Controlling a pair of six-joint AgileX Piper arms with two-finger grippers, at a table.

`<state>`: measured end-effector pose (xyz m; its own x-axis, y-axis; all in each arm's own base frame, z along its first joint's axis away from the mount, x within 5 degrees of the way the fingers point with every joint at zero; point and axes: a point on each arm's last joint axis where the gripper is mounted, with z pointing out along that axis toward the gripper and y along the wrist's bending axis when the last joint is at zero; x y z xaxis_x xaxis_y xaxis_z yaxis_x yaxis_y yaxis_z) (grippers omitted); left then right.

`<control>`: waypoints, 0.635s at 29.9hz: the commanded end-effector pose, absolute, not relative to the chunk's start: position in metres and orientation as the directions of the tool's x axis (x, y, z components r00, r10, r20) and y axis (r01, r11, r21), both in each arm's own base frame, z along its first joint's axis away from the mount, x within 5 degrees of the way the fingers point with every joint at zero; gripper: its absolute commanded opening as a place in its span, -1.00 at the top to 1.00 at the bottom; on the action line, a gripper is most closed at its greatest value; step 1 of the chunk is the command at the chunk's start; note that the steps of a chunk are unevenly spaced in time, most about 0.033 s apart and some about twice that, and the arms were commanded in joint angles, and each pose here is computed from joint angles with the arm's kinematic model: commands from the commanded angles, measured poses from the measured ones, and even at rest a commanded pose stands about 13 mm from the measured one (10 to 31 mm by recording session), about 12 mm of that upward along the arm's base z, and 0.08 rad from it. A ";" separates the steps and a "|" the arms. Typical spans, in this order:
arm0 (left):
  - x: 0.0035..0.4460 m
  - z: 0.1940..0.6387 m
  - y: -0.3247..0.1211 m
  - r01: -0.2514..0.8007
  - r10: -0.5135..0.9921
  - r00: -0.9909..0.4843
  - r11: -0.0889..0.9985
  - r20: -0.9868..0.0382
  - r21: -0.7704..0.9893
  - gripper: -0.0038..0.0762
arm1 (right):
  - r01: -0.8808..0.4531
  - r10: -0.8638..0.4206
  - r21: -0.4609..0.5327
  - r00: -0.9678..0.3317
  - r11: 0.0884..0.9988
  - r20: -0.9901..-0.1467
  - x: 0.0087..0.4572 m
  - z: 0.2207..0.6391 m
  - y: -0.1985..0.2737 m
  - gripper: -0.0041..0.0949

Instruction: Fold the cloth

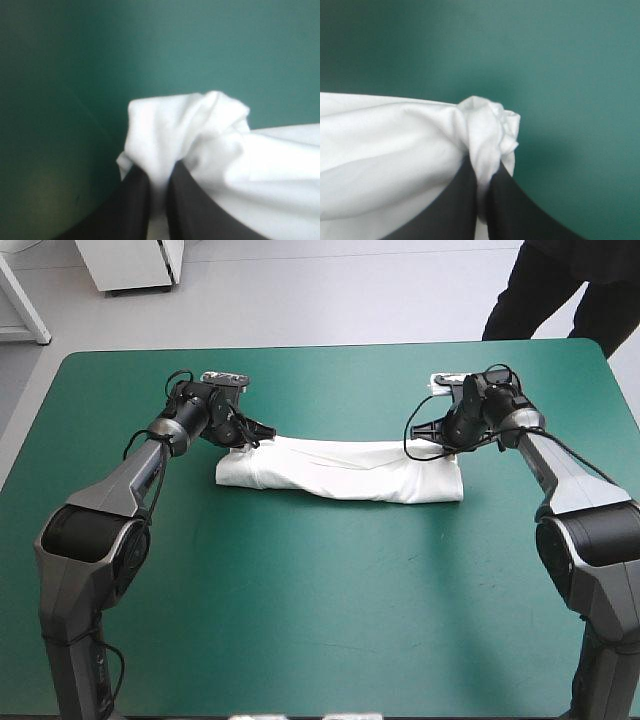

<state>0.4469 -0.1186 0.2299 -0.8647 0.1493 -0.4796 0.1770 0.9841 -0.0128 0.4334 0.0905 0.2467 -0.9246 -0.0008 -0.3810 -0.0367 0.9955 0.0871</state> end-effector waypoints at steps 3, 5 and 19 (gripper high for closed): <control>0.443 0.290 -0.119 0.186 0.140 -0.768 0.982 -0.625 -0.008 0.28 | -0.068 0.000 0.107 -0.846 0.992 -0.533 0.436 0.310 0.089 0.47; 0.442 0.297 -0.118 0.185 0.139 -0.765 0.983 -0.629 -0.009 -0.02 | -0.093 -0.025 0.095 -0.834 0.991 -0.552 0.436 0.323 0.089 0.31; 0.432 0.334 -0.125 0.230 0.151 -0.788 0.971 -0.597 -0.057 0.59 | -0.108 -0.045 0.084 -0.835 0.991 -0.549 0.428 0.350 0.087 -0.01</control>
